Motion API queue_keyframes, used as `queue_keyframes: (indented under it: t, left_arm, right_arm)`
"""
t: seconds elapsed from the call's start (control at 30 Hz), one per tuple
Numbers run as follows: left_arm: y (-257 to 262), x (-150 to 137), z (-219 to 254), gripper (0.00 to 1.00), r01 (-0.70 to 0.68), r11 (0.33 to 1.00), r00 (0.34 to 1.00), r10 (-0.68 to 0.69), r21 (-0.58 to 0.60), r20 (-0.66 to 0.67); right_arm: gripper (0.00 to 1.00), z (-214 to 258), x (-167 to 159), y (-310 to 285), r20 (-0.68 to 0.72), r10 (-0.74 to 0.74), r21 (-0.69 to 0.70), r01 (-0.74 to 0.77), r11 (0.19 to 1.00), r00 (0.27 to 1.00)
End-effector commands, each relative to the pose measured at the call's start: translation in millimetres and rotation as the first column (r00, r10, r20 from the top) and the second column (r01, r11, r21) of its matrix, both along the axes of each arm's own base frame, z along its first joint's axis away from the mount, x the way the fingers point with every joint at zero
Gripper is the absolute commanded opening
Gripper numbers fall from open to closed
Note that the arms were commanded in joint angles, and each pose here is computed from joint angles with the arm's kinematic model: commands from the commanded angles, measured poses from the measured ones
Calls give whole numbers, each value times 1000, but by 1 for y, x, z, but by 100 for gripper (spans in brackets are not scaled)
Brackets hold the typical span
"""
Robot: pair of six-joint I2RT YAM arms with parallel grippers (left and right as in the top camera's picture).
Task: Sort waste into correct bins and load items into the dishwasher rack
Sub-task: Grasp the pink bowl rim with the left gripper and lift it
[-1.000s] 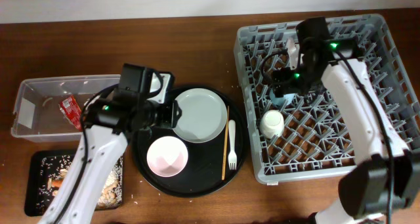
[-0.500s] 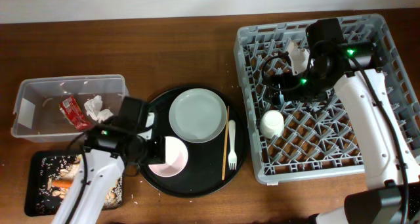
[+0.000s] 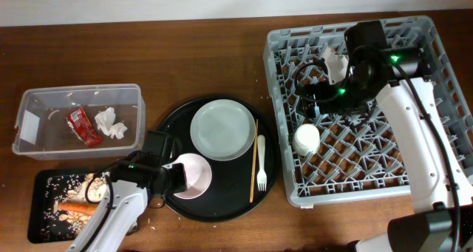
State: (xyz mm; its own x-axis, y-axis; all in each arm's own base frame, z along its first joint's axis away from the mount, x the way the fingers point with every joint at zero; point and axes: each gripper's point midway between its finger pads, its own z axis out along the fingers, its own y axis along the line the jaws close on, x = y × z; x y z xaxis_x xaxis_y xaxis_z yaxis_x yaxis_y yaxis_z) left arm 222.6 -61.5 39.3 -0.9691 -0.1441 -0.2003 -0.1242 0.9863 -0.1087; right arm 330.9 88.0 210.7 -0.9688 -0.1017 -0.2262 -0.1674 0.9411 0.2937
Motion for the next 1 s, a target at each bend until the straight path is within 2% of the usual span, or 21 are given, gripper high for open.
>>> queue_keyframes:
  t: [0.0, 0.07, 0.33, 0.43, 0.8, 0.97]
  left_arm:
    - [3, -2, -3, 45, -19, 1000, 1000, 19, 4, -3]
    - [2, -2, -3, 39, -19, 1000, 1000, 19, 4, -3]
    - [2, -2, -3, 38, -47, 999, 999, 47, -3, -4]
    - [2, -2, -3, 26, -47, 999, 999, 47, -2, -5]
    - [4, -7, -8, 27, -47, 999, 999, 47, 2, -17]
    - [3, -5, -7, 20, -47, 999, 999, 47, -1, -8]
  right_arm:
    - [99, 6, 1, 5, 15, 6, 11, -7, 1000, 1000]
    - [99, 6, 1, 5, 15, 6, 11, -7, 1000, 1000]
    - [99, 6, 1, 5, 15, 6, 11, -7, 1000, 1000]
    - [99, 6, 1, 5, 15, 6, 11, -7, 1000, 1000]
    - [99, 6, 1, 5, 15, 6, 11, -7, 1000, 1000]
    - [99, 6, 1, 5, 15, 6, 11, -7, 1000, 1000]
